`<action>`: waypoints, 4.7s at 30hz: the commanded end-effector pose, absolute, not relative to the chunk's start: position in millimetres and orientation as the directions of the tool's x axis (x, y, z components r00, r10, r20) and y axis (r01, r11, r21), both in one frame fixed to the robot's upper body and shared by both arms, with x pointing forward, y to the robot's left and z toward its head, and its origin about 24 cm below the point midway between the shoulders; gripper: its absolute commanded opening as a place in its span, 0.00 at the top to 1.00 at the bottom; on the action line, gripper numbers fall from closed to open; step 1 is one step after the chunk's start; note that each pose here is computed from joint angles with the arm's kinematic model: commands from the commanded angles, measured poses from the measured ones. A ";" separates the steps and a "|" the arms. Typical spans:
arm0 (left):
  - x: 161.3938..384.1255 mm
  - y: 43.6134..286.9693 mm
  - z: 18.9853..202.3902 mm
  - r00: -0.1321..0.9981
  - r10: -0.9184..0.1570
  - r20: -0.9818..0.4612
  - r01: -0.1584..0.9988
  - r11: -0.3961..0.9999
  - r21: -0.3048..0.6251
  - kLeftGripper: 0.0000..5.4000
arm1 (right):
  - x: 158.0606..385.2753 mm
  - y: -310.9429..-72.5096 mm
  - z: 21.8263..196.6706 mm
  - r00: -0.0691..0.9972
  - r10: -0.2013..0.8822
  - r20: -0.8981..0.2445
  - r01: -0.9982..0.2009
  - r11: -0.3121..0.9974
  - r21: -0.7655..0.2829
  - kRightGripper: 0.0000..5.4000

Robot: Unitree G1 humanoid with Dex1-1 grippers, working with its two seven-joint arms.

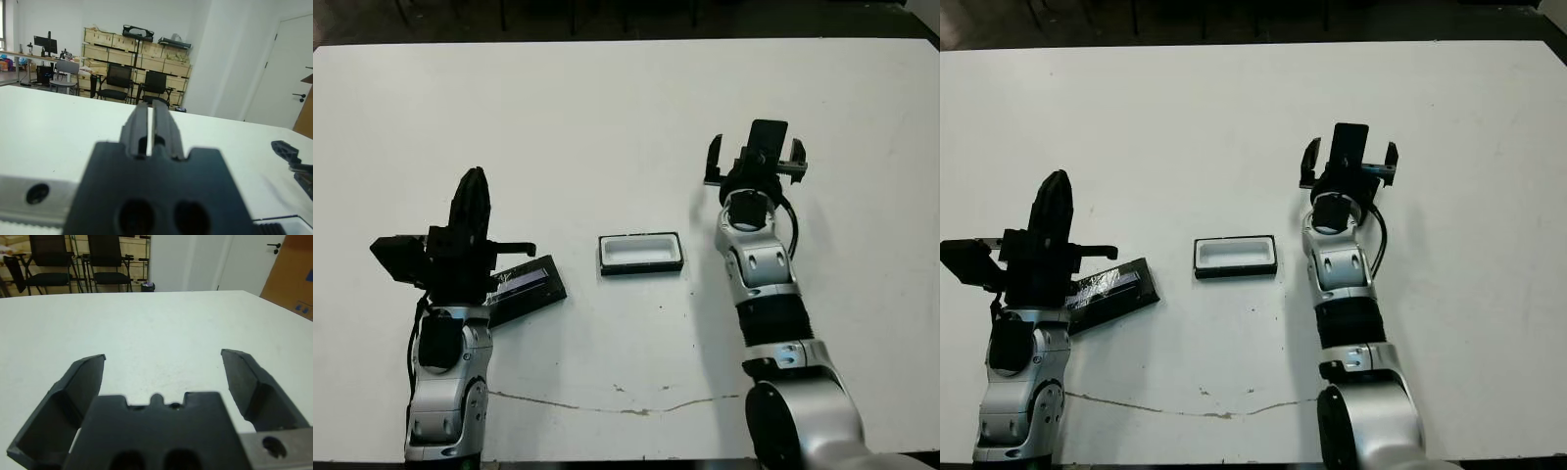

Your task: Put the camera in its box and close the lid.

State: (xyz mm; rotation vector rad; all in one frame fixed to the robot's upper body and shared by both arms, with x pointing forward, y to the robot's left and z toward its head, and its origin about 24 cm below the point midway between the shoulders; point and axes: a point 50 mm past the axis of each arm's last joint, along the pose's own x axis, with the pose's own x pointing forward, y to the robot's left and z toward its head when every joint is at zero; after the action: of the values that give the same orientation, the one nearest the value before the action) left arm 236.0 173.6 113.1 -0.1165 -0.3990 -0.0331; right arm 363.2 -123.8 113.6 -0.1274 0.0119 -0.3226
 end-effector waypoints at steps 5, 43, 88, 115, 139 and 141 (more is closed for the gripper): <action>234.9 179.1 106.4 0.931 -0.014 0.364 0.051 0.995 -0.090 1.00 | 356.4 -126.4 97.3 0.937 -0.350 -0.016 0.348 0.934 -0.081 0.00; 233.6 178.8 104.7 0.936 -0.031 0.351 0.073 0.992 -0.105 1.00 | 319.4 -119.7 39.4 0.879 -0.455 -0.141 0.440 0.889 -0.124 0.00; 231.5 176.3 107.2 0.939 -0.028 0.344 0.074 0.990 -0.122 1.00 | 321.1 -130.3 33.5 0.841 -0.453 -0.295 0.464 0.885 -0.037 0.85; 229.2 174.1 102.6 0.943 -0.027 0.331 0.067 0.992 -0.110 1.00 | 243.1 -132.4 108.1 0.978 -0.108 0.178 0.109 0.994 0.002 0.85; 226.5 171.6 101.4 0.946 -0.022 0.324 0.059 0.993 -0.105 1.00 | 272.4 -178.6 160.4 0.830 0.548 0.108 -0.550 0.835 -0.015 0.86; 226.2 171.2 101.7 0.946 -0.021 0.325 0.059 0.993 -0.106 1.00 | 281.1 -180.4 159.4 0.805 0.591 0.057 -0.592 0.806 0.003 0.86</action>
State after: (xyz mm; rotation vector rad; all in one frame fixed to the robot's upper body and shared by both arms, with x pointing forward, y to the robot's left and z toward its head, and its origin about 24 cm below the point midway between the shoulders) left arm 229.0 169.1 107.4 -0.1230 -0.3609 -0.0519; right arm 276.5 -176.4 162.8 0.0194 -0.1088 0.6127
